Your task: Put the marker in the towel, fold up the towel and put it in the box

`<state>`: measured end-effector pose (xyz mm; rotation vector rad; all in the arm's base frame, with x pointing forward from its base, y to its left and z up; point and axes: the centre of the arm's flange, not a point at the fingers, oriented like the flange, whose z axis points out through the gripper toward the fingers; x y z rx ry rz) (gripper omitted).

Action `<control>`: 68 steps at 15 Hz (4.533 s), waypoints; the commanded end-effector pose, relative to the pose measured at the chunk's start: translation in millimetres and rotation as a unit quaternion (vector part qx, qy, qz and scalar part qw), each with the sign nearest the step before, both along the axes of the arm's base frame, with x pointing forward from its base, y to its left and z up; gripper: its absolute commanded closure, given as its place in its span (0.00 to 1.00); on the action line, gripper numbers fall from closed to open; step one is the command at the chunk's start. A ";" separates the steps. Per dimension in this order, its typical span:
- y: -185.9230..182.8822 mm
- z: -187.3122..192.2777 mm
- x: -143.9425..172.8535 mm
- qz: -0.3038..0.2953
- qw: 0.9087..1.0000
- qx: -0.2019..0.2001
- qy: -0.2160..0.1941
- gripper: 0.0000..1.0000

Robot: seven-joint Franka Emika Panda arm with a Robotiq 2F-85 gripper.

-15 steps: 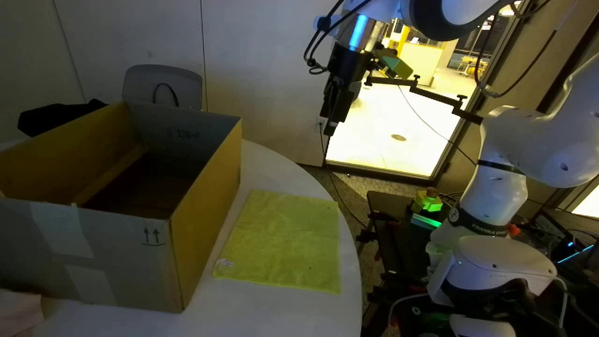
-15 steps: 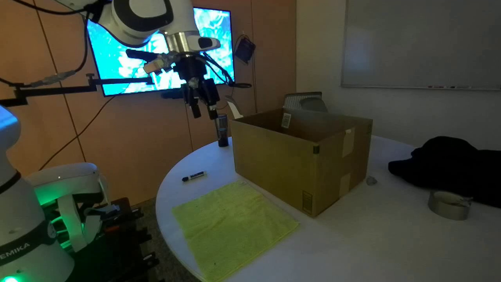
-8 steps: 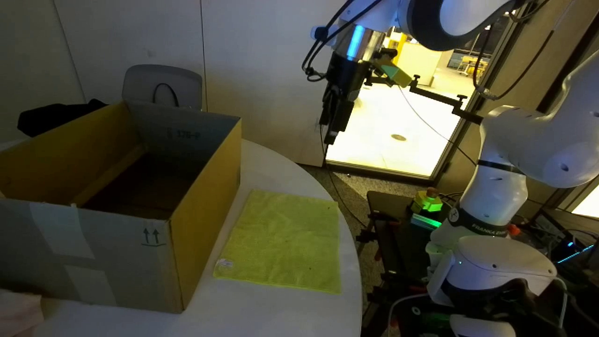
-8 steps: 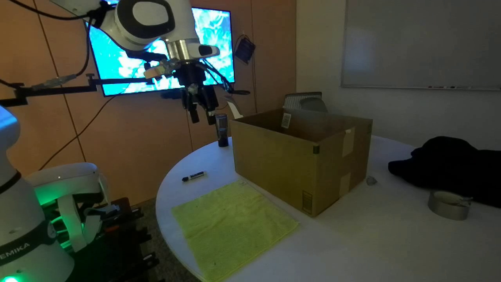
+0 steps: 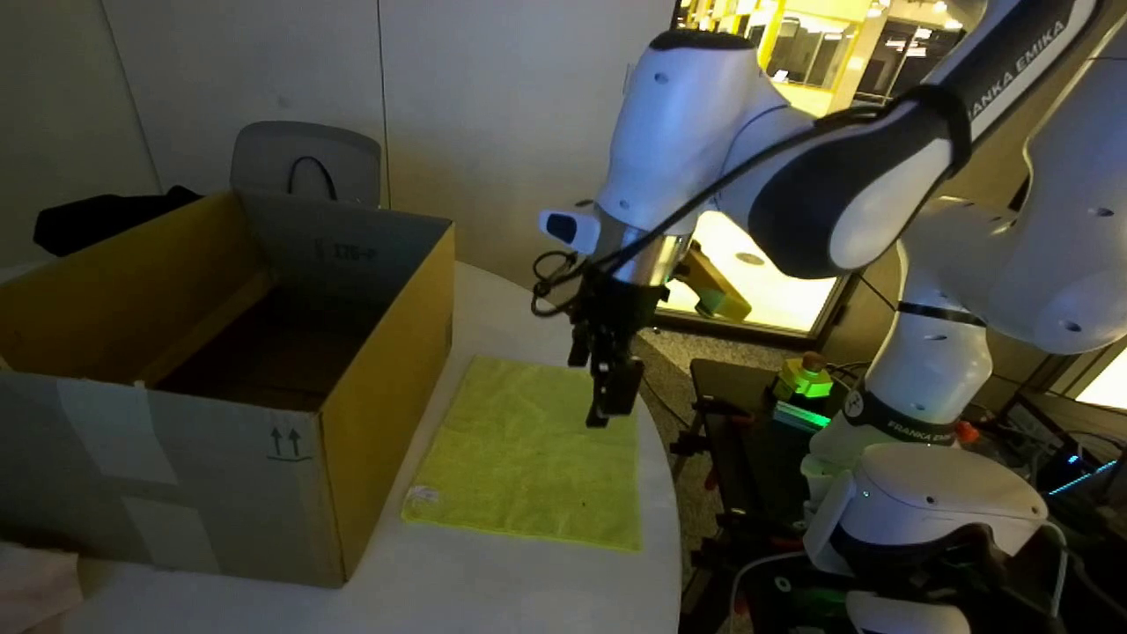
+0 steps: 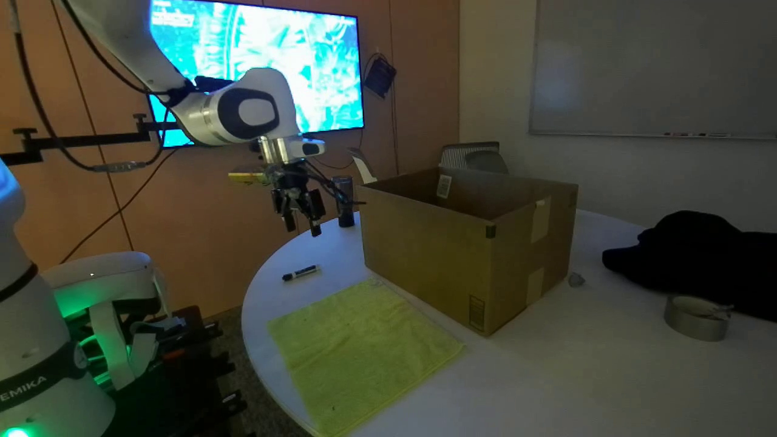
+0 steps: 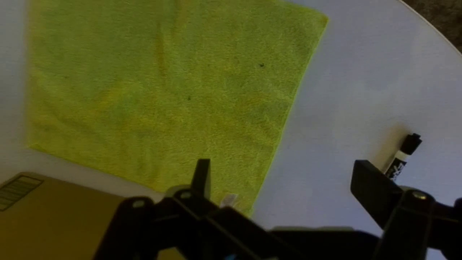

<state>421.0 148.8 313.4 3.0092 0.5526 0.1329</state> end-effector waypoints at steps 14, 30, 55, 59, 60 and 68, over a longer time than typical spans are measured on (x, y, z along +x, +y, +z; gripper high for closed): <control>192.1 -158.0 60.3 0.038 0.998 0.020 0.054 0.00; 204.8 -213.0 67.4 0.025 0.997 0.050 0.046 0.00; 121.4 -145.1 74.1 0.037 0.998 -0.030 0.041 0.85; 64.2 -149.0 85.4 -0.009 0.998 -0.046 0.042 0.85; 51.5 -153.5 87.5 -0.019 0.998 -0.053 0.041 0.85; -53.9 -174.3 108.1 -0.136 0.985 -0.101 0.029 0.85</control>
